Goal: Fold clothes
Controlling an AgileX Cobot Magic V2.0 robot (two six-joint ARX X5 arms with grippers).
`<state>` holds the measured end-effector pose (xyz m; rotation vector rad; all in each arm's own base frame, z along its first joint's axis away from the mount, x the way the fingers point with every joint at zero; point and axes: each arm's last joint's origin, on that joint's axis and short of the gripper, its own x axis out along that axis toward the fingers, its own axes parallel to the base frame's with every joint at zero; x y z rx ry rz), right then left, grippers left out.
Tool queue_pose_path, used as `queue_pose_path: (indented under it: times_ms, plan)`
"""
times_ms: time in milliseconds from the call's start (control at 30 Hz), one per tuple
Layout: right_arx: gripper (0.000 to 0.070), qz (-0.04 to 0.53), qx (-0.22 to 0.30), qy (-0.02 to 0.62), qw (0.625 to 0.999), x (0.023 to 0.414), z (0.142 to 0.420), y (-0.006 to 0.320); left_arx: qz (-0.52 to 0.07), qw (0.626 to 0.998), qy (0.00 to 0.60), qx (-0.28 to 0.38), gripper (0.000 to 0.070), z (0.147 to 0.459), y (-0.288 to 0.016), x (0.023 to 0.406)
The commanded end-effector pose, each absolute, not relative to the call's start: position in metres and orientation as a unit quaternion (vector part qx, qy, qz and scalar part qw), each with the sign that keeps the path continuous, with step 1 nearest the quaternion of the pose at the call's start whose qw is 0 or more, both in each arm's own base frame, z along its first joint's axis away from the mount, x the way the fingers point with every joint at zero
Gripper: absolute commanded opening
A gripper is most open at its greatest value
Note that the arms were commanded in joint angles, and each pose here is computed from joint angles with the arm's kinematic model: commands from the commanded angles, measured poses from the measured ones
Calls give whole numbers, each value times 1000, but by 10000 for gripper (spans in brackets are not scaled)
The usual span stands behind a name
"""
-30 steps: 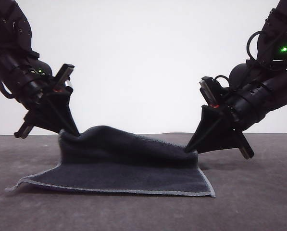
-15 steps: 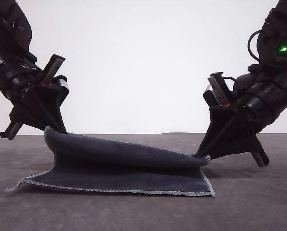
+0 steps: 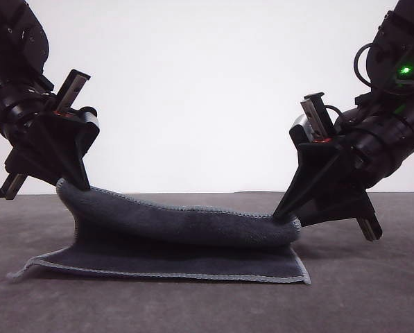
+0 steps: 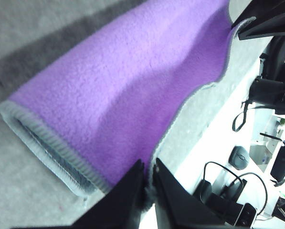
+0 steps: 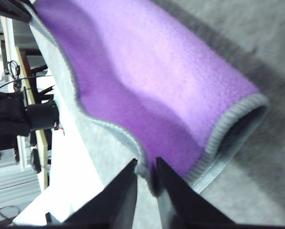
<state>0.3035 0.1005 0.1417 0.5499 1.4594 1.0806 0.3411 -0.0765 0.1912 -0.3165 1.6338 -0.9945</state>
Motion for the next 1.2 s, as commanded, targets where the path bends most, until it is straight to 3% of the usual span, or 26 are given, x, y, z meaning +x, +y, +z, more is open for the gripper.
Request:
queue_pose_path:
  times_ms: [0,67,167,300,367,500,667,767,933,1167]
  plan:
    - [87,476,227,616,585,307,144,103,-432,562,693,-131,39,188,-79,345]
    - [121,475,227,618,583,306,144,103,-432,559,695,-131,41,189,-79,345]
    - [234,474,229,623,579,305,144,102,-435,553,699,-131,75,189,-78,343]
    - [323,473,229,625,577,304,144,102,-433,547,704,-134,348,190,-78,341]
    - [338,473,229,626,576,304,144,102,-432,544,706,-135,407,190,-78,341]
    - [347,475,228,624,576,304,144,102,-430,540,710,-137,406,191,-78,340]
    - [499,483,219,620,579,304,151,100,-429,538,712,-139,407,193,-78,339]
    - [499,492,205,608,588,303,166,97,-432,546,705,-135,407,200,-77,338]
    - [499,470,159,592,635,296,199,91,-439,571,683,-125,407,218,-74,335]
    - [499,379,77,576,720,270,252,77,-440,633,628,-108,407,258,-60,325]
